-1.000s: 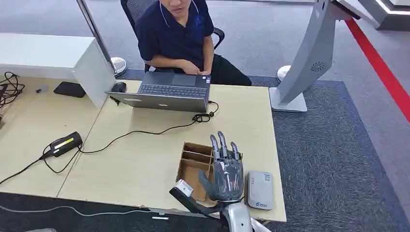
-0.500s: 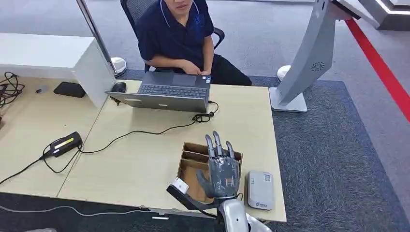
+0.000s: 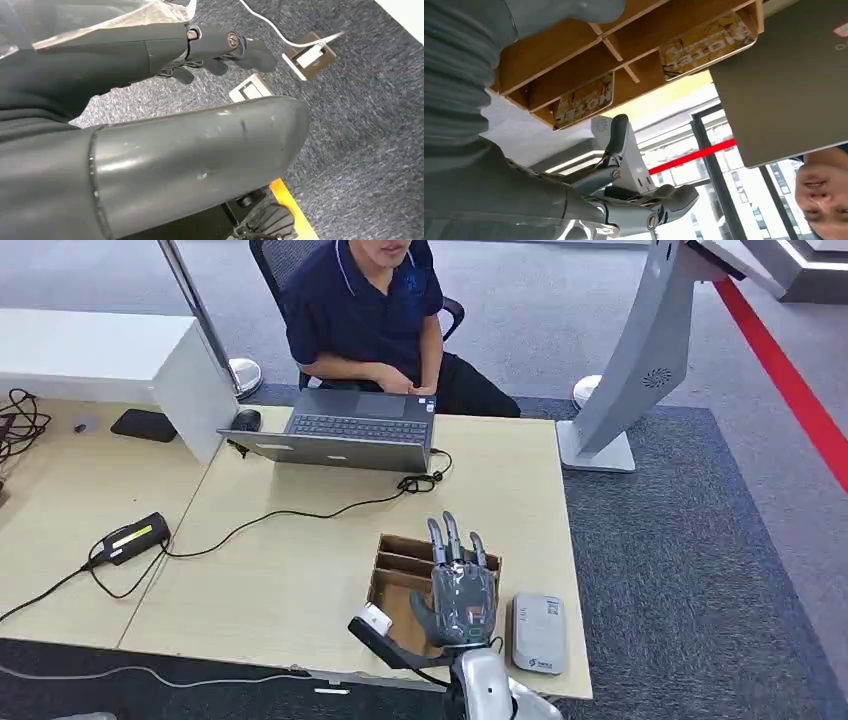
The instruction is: Pass the card to the sensor for recognition and then transmit it.
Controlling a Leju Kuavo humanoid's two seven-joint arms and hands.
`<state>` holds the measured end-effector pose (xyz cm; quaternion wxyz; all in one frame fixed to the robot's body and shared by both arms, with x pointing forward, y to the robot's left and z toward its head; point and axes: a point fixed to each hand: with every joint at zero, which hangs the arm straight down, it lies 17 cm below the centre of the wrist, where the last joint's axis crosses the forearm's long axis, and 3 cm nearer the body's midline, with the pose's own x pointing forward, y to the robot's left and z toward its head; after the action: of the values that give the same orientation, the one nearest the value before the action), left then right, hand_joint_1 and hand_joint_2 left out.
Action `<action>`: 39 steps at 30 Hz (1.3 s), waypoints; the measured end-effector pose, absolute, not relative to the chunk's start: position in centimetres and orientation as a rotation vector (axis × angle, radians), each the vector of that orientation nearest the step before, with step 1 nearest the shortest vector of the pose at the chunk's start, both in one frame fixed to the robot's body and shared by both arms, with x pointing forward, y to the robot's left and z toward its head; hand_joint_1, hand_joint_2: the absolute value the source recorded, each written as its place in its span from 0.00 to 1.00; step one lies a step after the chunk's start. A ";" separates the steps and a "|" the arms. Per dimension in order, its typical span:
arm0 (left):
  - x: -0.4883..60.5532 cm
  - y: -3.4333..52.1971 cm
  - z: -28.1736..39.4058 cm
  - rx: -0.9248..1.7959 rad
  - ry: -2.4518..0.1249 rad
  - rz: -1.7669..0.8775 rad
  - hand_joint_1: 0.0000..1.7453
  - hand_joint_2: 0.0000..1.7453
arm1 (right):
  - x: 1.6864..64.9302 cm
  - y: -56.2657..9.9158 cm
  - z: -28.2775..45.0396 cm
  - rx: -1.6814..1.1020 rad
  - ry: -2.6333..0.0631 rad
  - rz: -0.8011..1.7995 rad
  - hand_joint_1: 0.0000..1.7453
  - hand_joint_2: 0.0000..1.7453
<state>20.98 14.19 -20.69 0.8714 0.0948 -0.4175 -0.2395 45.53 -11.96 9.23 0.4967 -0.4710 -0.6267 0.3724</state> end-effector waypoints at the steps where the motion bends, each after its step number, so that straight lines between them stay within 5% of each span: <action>1: 21.0 14.2 -20.7 0.198 -0.874 -0.504 0.00 0.00 | 45.6 -12.0 9.3 -1.143 -1.518 0.902 0.00 1.00; 39: 21.2 14.4 -20.6 0.203 -0.881 -0.522 0.00 0.00 | 46.2 -15.6 10.5 -1.254 -1.526 0.892 0.00 1.00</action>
<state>21.17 14.35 -20.64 0.8668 0.0971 -0.4208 -0.2495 46.23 -15.64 10.46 0.4682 -0.5113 -0.6221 0.3638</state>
